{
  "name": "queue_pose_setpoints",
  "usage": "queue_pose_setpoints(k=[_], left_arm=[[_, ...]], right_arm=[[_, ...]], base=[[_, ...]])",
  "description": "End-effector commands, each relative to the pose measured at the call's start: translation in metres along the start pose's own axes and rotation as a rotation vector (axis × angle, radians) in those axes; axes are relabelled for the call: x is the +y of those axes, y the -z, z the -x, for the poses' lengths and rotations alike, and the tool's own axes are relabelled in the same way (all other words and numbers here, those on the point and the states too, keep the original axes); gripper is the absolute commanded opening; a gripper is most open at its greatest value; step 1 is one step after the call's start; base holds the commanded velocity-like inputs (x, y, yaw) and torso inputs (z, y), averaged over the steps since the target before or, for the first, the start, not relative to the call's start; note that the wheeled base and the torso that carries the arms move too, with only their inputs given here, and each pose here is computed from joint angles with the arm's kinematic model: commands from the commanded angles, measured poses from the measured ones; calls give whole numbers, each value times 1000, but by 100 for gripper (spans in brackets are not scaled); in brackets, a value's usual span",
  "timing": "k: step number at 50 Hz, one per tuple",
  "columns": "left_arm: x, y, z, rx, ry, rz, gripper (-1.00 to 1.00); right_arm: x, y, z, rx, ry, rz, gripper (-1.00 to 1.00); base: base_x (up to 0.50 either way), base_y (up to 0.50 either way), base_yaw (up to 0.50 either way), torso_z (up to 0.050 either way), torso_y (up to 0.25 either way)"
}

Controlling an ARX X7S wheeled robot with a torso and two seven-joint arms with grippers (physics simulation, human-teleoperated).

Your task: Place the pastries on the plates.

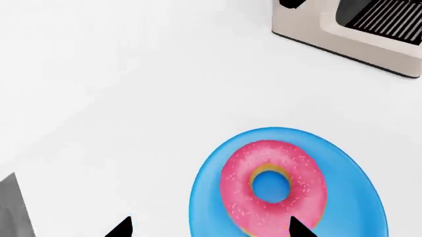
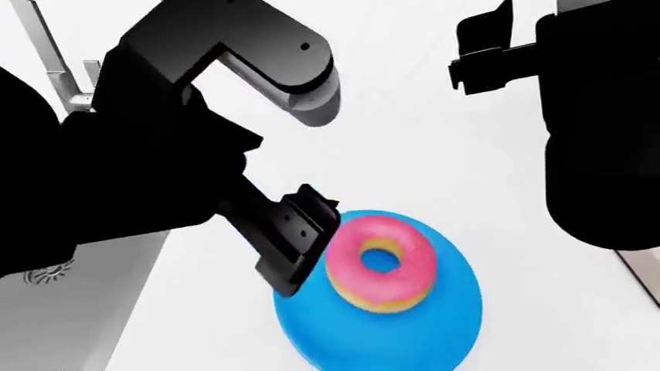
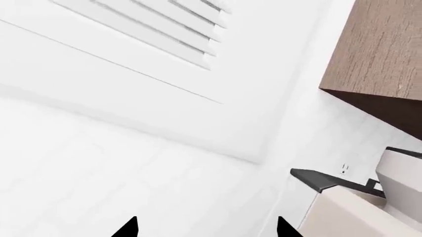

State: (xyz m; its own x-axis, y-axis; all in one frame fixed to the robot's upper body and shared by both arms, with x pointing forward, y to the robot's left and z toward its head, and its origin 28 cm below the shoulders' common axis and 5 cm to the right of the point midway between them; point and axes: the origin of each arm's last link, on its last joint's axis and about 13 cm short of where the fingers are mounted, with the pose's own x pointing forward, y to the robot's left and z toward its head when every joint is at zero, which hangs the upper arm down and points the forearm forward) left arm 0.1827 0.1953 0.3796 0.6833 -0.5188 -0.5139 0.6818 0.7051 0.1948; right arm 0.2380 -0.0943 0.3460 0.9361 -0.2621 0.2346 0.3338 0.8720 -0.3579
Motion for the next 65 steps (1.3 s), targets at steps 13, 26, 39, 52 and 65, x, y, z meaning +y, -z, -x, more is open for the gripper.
queue_pose_setpoints(k=[13,26,39,52,65], left_arm=[[20,17,23,-136,-197,153,100],[42,13,30,-411,-421,355,100],[69,7,44,-617,-770,514,100],[75,12,43,-626,-866,410,100],[79,13,41,-629,-853,384,100]], right_arm=[[1,-2,3,-21,-15,-40,100],[0,0,8,-32,-40,-66,100],[8,6,14,-82,-120,-110,100],[21,5,16,-154,-213,-118,100],[24,4,14,-163,-215,-117,100]], base=[[-500,0,0,0,0],[-500,0,0,0,0],[-490,117,0,0,0],[-81,496,0,0,0],[0,500,0,0,0]])
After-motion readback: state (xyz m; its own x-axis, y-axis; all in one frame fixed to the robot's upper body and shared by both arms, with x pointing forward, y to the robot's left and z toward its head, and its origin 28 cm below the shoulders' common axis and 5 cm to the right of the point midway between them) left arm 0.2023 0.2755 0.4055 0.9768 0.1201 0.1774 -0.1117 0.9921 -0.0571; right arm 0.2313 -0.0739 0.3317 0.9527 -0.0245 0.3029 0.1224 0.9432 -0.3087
